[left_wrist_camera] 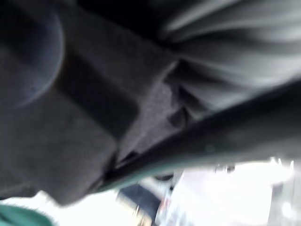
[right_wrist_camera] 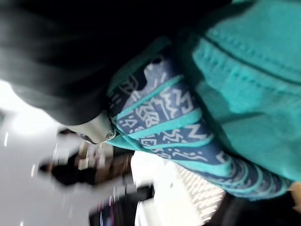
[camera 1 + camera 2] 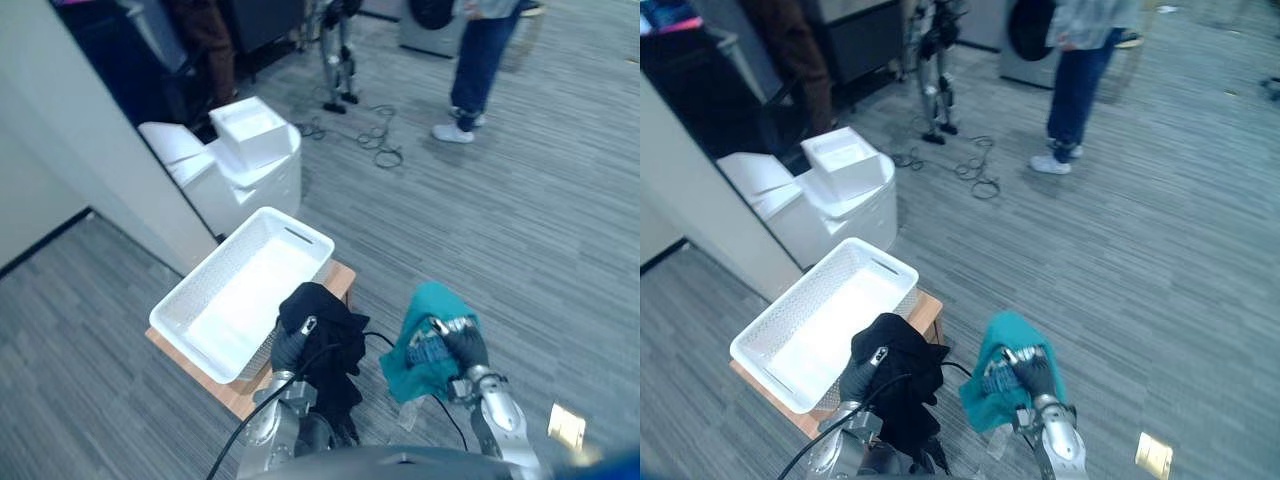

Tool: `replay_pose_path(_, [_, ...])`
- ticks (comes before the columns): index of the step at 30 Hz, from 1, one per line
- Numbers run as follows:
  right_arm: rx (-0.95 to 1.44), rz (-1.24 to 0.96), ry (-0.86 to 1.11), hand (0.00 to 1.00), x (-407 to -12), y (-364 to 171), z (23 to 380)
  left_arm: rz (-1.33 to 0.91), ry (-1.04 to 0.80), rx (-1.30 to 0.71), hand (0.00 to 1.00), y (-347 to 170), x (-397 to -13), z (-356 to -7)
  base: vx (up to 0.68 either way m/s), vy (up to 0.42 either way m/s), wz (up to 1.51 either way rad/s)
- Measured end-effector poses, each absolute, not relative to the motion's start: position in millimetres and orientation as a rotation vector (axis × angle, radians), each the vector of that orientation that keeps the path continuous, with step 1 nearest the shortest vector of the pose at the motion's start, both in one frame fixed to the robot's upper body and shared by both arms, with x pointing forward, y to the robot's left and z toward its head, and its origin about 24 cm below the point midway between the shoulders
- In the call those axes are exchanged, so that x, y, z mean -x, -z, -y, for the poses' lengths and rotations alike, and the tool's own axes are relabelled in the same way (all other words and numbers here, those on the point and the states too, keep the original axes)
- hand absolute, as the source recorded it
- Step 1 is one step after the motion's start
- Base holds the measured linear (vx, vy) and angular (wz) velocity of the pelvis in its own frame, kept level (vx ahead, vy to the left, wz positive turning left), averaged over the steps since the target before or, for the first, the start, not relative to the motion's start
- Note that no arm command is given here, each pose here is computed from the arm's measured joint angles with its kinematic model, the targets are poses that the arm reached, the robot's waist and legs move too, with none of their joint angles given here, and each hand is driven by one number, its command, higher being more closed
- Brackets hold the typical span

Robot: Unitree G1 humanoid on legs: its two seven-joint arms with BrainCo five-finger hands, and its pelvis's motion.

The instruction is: Tidy the bed and pick cloth on bed and put in laundry

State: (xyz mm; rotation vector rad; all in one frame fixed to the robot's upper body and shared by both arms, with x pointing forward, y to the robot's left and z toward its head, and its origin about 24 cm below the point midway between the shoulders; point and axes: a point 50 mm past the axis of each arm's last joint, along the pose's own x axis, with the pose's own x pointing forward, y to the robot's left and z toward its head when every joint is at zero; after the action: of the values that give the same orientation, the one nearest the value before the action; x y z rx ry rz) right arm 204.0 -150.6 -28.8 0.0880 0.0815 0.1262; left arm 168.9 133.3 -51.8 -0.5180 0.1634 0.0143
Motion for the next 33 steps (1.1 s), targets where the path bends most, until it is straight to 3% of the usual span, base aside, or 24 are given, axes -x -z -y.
replay_pose_path(9, [-0.062,-0.092,-0.177,1.0,-202.1,30.2,130.9,-0.218,0.03,0.476,1.0,56.7,-166.2,-136.0,0.31,-0.132,1.56])
replay_pose_path(13, [-0.112,-0.062,-0.098,1.0,-196.4,26.9,129.6,-0.255,0.085,0.359,1.0,65.0,-162.6,-149.9,0.18,-0.367,2.05])
replay_pose_path(21, [-0.156,-0.044,-0.051,1.0,-203.5,23.1,136.1,-0.267,0.003,0.385,1.0,73.3,-148.8,-158.1,0.16,-0.155,0.38])
replay_pose_path(27, [-0.106,0.022,0.121,1.0,-206.1,9.7,172.1,-0.187,0.03,0.426,1.0,59.1,-156.6,-151.9,0.05,0.075,0.85])
replay_pose_path(33, [-0.008,0.305,0.238,1.0,-236.5,-55.8,206.7,-0.195,0.099,0.381,1.0,58.7,-154.0,-158.9,0.09,0.167,0.79])
